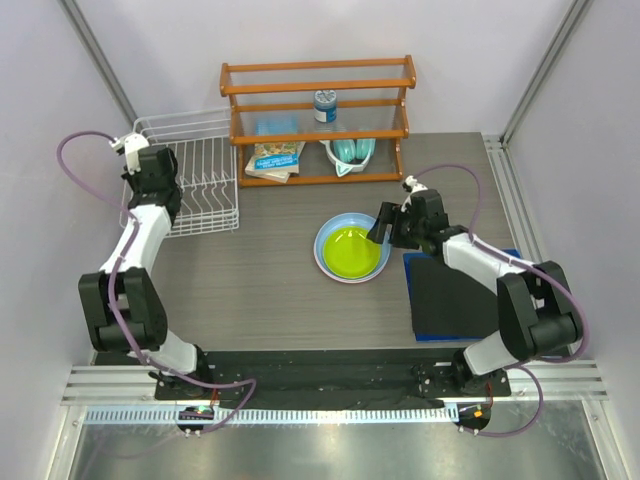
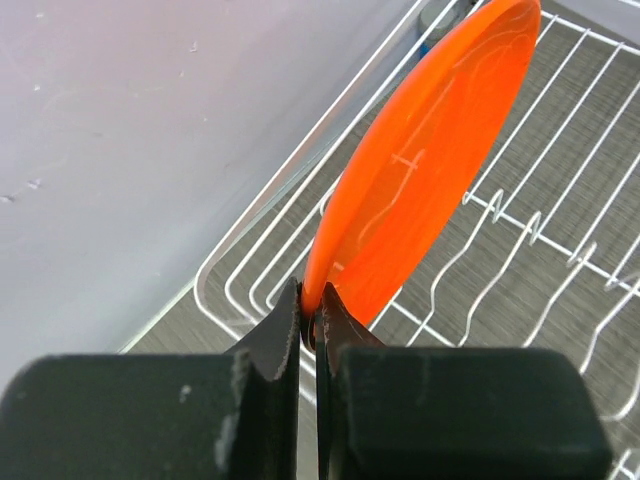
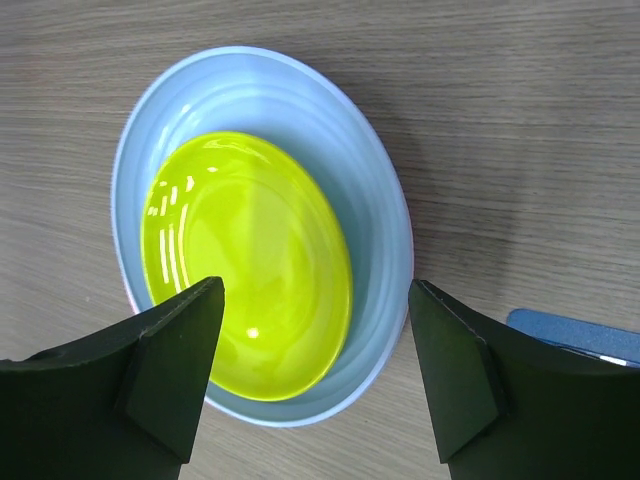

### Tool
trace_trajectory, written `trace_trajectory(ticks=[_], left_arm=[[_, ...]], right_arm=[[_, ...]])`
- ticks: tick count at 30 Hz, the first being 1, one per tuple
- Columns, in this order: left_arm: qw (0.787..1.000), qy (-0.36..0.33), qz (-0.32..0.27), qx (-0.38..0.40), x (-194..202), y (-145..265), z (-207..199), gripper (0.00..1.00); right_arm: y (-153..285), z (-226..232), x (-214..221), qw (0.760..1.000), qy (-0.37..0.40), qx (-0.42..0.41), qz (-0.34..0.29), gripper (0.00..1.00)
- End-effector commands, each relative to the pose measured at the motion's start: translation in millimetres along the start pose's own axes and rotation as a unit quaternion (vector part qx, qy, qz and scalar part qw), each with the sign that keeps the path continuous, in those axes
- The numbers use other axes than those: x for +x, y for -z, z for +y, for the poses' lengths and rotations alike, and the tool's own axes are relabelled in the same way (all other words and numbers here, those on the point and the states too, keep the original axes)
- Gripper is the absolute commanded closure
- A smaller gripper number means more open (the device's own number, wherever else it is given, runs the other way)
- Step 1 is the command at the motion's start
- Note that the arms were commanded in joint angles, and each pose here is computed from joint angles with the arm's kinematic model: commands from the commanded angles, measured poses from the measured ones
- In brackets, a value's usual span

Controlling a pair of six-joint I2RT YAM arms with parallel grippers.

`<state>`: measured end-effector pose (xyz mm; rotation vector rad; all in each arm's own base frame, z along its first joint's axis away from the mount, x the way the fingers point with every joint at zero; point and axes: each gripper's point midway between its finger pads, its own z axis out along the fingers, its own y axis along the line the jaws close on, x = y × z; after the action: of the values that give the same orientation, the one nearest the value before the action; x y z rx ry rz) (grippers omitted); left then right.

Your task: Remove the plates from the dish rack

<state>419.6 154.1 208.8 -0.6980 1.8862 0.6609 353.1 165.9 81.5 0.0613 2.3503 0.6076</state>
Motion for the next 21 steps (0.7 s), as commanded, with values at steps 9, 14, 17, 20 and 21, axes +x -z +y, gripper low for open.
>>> trace_trajectory(ticks=[9, 14, 17, 20, 21], left_arm=[[0.985, 0.071, -0.025, 0.156, -34.6, 85.4, -21.9, 1.0], [0.947, 0.092, 0.012, 0.307, -18.3, 146.0, -72.1, 1.0], [0.919, 0.095, 0.043, 0.38, 2.7, 178.4, -98.2, 1.0], [0.888, 0.096, 0.073, 0.443, 19.4, 208.6, -117.7, 1.0], [0.877, 0.097, 0.074, 0.464, 19.1, 219.4, -121.7, 1.0]], right_arm=[[55.8, 32.6, -25.2, 0.997, -0.003, -0.054, -0.063, 0.2], [77.5, 56.4, -26.0, 0.991, -0.017, -0.111, -0.078, 0.2], [89.0, 70.4, -26.9, 0.985, -0.03, -0.145, -0.089, 0.2], [98.9, 85.9, -28.4, 0.979, -0.031, -0.176, -0.102, 0.19], [101.1, 89.6, -29.0, 0.977, -0.029, -0.181, -0.106, 0.2]])
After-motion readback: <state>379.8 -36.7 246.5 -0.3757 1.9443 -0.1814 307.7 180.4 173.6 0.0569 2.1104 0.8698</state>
